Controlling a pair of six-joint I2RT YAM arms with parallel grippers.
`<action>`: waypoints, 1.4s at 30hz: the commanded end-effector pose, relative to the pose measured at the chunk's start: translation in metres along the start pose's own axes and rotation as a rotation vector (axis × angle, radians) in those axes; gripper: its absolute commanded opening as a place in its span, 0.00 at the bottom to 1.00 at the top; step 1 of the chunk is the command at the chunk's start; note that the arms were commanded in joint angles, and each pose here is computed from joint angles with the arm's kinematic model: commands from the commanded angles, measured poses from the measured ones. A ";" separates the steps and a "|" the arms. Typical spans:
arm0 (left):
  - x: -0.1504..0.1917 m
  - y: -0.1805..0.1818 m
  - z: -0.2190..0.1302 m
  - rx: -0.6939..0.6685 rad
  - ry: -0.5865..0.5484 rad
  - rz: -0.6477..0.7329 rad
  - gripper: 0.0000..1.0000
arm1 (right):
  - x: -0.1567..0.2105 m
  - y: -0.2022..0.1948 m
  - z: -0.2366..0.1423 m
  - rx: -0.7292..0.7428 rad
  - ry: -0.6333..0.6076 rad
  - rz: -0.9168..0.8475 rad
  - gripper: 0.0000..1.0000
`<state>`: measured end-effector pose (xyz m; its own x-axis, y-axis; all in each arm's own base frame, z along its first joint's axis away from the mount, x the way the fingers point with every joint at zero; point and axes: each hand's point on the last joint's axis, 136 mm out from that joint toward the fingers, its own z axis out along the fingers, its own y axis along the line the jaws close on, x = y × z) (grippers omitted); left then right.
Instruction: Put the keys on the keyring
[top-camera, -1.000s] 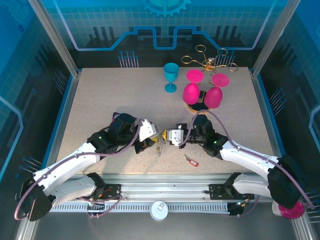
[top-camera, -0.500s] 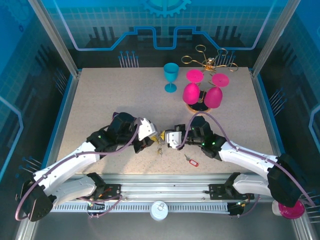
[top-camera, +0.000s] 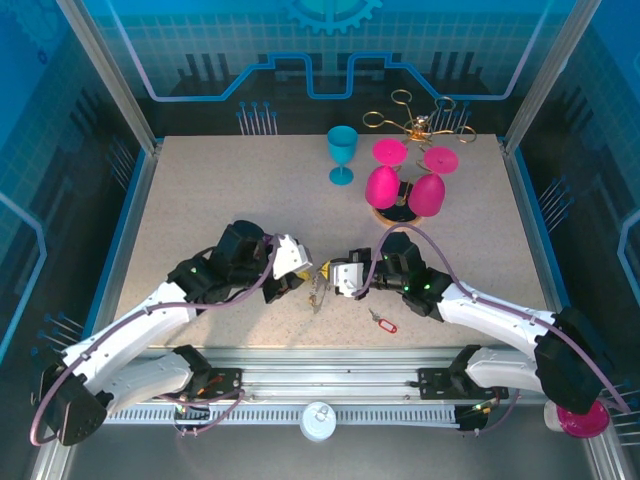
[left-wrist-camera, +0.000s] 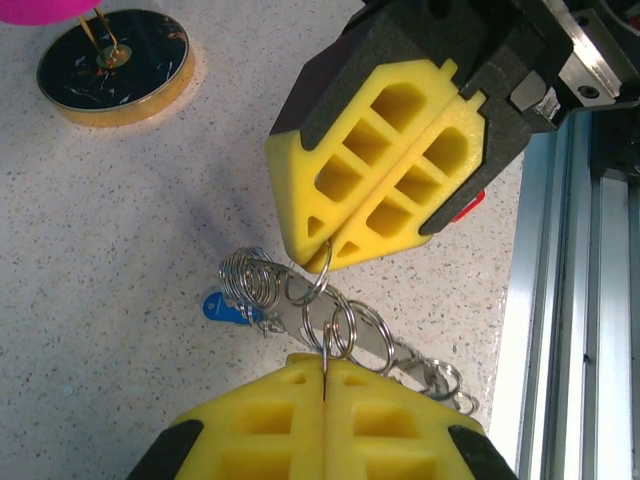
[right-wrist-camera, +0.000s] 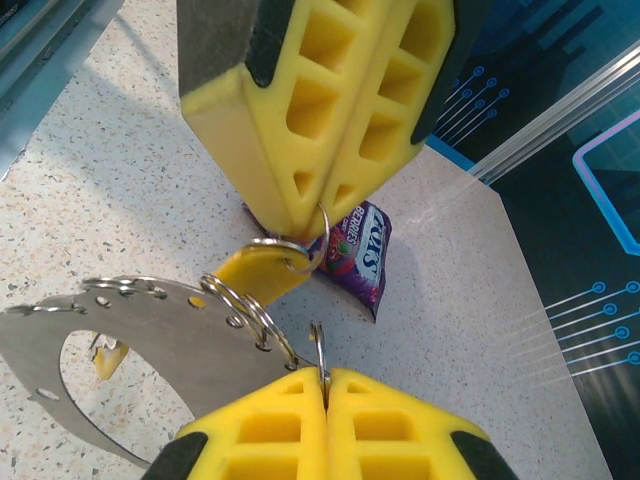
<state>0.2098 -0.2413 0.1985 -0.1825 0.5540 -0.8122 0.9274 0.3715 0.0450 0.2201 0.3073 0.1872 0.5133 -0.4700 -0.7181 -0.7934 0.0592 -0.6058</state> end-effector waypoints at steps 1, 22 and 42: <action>-0.010 0.004 0.002 -0.001 -0.033 0.055 0.00 | -0.019 -0.005 0.000 0.012 -0.064 -0.037 0.00; -0.006 -0.007 0.013 0.055 -0.021 0.055 0.00 | -0.028 -0.008 0.002 0.021 -0.090 -0.006 0.00; -0.001 -0.001 0.014 0.016 -0.021 -0.005 0.00 | -0.027 -0.011 0.002 0.046 -0.078 0.006 0.00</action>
<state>0.2114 -0.2510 0.1937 -0.1621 0.5446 -0.8229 0.9363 0.3481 0.0459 0.2229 0.3109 0.1886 0.4870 -0.4755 -0.7326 -0.7990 0.0963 -0.5936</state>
